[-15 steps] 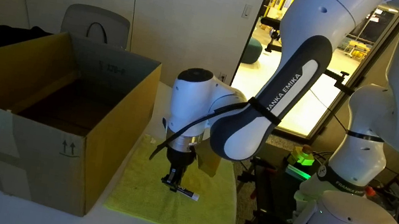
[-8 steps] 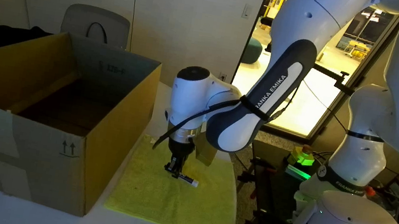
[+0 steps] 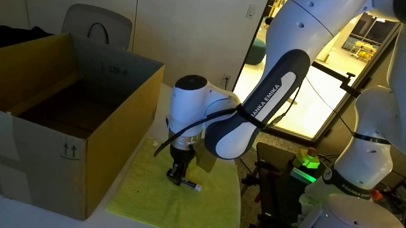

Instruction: Put the marker on the yellow crop, wrap the marker up with the yellow cloth and put them in the box

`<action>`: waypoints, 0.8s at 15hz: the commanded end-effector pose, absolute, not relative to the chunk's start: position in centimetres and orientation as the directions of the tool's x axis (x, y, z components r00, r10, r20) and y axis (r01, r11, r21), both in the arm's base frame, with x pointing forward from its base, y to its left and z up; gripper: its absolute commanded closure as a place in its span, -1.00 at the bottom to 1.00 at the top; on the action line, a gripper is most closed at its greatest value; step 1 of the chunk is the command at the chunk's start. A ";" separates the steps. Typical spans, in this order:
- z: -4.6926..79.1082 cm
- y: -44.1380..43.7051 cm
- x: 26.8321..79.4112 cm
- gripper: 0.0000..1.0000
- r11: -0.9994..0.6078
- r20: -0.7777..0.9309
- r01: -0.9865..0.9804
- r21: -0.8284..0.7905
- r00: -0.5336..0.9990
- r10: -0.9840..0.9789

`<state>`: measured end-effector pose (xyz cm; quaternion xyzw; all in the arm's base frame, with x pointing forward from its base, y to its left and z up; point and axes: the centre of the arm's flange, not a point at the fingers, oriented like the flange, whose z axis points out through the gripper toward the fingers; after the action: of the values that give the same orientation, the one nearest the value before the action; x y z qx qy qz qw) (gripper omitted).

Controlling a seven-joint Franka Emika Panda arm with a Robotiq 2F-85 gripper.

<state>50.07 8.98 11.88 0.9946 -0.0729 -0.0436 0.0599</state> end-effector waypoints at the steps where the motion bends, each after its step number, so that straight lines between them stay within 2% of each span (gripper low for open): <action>1: 13.4 9.6 50.3 -0.44 -0.982 -0.037 -0.130 0.138 0.990 -0.136; 4: 15.8 10.6 49.6 -0.89 -0.982 0.002 -0.126 0.143 0.992 -0.127; 5: 16.5 11.4 49.3 -0.98 -0.983 0.015 -0.122 0.134 0.993 -0.121; 12: 17.1 19.4 47.0 -1.00 -1.000 0.053 0.015 -0.014 0.998 0.014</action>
<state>48.44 16.88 17.12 0.9994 -0.0154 0.0176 0.0244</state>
